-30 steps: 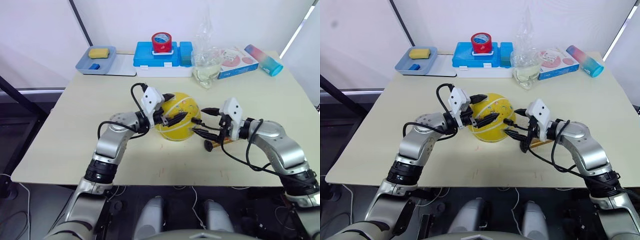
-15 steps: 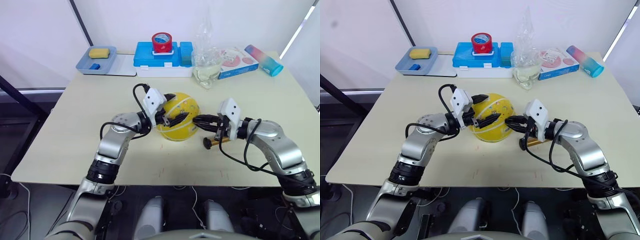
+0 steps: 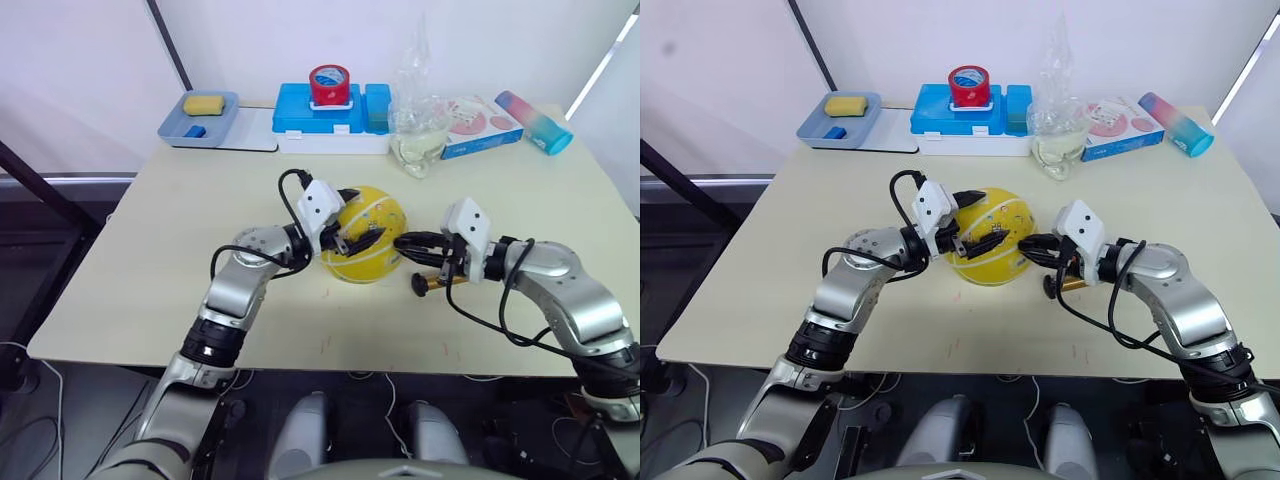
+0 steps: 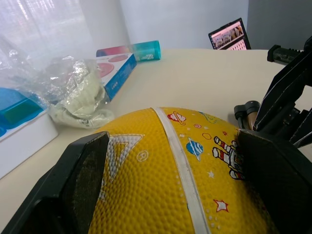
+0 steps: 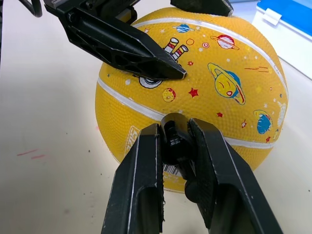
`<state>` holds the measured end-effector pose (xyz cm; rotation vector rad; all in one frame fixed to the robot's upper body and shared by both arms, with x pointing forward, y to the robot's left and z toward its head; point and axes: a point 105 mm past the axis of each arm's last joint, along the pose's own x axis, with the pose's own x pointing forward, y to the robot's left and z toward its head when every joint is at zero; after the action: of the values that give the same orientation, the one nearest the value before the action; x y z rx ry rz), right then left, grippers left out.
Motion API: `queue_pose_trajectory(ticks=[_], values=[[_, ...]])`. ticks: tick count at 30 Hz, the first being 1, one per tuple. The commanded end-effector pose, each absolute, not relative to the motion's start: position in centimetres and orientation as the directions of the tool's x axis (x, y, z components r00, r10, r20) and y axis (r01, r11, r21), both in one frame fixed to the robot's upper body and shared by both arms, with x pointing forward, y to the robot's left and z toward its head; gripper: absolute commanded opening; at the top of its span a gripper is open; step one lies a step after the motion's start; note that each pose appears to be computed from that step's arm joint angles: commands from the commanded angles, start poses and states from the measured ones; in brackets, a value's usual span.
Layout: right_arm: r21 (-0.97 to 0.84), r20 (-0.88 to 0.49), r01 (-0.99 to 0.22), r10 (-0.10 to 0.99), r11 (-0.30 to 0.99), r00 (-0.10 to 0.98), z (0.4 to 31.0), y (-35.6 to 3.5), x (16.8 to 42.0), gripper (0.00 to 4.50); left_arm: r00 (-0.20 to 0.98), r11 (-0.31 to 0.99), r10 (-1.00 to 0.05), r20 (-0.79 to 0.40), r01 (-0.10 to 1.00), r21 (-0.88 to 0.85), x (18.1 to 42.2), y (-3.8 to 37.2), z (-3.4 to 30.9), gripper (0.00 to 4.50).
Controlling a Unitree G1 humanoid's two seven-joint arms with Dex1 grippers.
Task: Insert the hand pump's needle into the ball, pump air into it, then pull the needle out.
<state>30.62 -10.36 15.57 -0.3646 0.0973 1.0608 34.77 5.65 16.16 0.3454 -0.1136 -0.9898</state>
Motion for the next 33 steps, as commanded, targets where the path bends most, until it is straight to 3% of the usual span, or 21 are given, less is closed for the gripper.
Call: queue_pose_trajectory(ticks=[1,33], values=[[-0.33,-0.176,-0.831,0.836,0.448,0.52,19.1,-11.6,30.2,0.31,0.62,0.562,-0.741,-0.26,0.783,0.265,35.6,8.1,10.7,4.5],[-0.378,-0.233,-0.806,0.796,0.456,0.559,20.8,-13.5,29.5,0.31,0.645,0.582,-0.673,-0.363,0.764,0.278,35.9,9.1,7.6,4.5]])
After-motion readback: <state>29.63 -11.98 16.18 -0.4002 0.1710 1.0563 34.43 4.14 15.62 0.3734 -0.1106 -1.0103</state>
